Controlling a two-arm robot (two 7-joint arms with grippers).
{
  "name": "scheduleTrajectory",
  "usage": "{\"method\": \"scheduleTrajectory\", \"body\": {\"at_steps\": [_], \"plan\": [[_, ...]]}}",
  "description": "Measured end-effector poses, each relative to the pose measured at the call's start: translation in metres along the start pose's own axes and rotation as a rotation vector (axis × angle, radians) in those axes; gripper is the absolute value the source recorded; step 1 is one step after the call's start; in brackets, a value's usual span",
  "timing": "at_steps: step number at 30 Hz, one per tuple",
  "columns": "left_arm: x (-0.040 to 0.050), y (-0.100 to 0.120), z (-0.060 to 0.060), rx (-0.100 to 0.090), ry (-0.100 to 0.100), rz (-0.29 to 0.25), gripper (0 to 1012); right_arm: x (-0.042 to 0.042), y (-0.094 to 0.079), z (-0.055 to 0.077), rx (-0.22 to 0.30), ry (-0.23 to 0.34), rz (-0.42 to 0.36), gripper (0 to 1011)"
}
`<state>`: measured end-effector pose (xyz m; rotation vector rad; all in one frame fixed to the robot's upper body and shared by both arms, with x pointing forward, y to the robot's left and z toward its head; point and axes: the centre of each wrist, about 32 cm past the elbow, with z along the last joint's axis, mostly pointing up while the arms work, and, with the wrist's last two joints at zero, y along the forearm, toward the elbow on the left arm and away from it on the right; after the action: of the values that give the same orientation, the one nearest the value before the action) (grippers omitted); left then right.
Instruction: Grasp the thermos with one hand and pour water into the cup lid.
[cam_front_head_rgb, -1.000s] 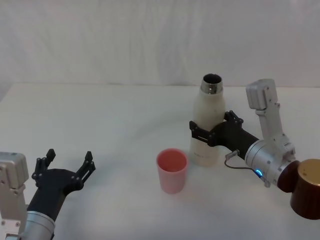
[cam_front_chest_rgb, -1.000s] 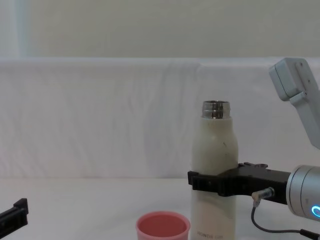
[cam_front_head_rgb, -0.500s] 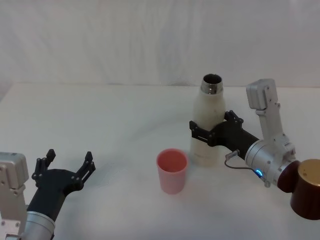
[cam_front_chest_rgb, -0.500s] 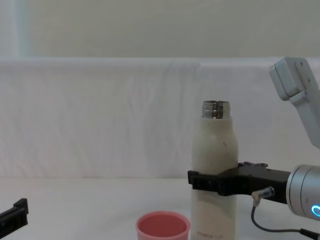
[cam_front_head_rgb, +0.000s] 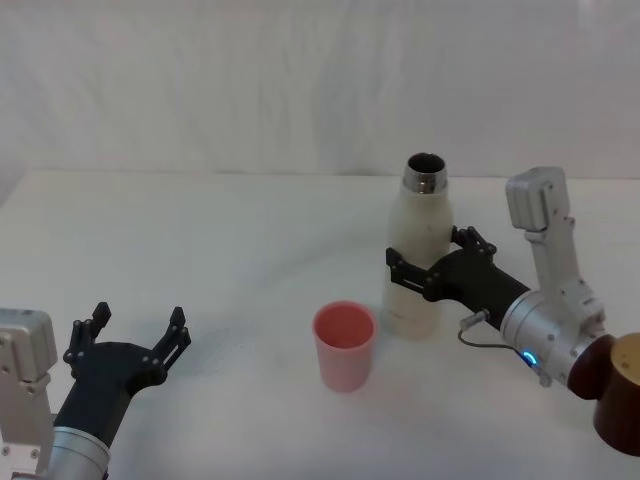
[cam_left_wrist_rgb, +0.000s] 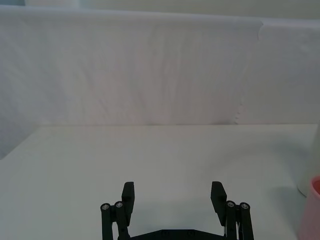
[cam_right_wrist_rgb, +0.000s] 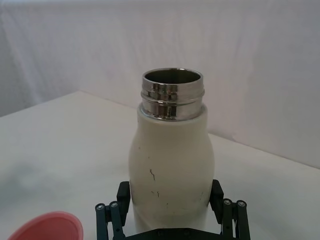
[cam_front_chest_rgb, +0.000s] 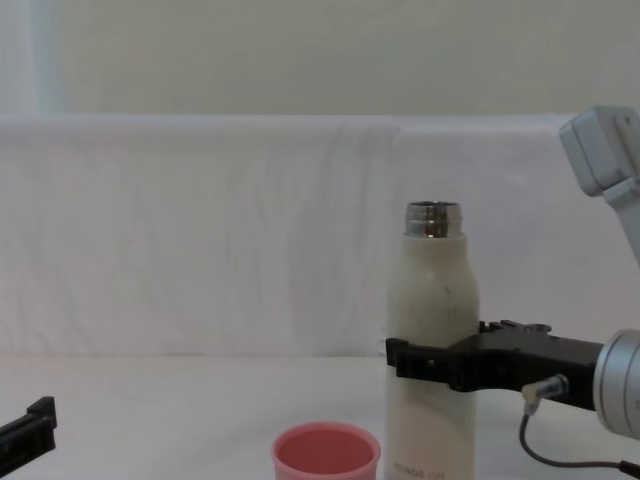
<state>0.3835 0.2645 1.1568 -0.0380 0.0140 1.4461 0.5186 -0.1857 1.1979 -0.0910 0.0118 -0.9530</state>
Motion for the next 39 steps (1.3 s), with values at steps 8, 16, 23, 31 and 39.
{"method": "scheduleTrajectory", "body": {"at_steps": [8, 16, 23, 31, 39], "plan": [[0.0, 0.0, 0.0, 0.0, 0.0, 0.0, 1001, 0.0022, -0.006, -0.002, -0.001, 0.003, -0.009, 1001], [0.0, 0.0, 0.0, 0.0, 0.0, 0.0, 1001, 0.0014, -0.012, -0.004, -0.003, 0.003, -0.008, 1001], [0.0, 0.0, 0.0, 0.0, 0.0, 0.0, 1001, -0.0005, -0.017, -0.004, 0.001, 0.005, -0.004, 1001], [0.0, 0.0, 0.0, 0.0, 0.0, 0.0, 1001, -0.0046, -0.024, -0.004, 0.006, 0.009, 0.005, 1002], [0.0, 0.0, 0.0, 0.0, 0.0, 0.0, 1001, -0.0069, -0.041, -0.006, 0.013, 0.028, 0.003, 1001]]}}
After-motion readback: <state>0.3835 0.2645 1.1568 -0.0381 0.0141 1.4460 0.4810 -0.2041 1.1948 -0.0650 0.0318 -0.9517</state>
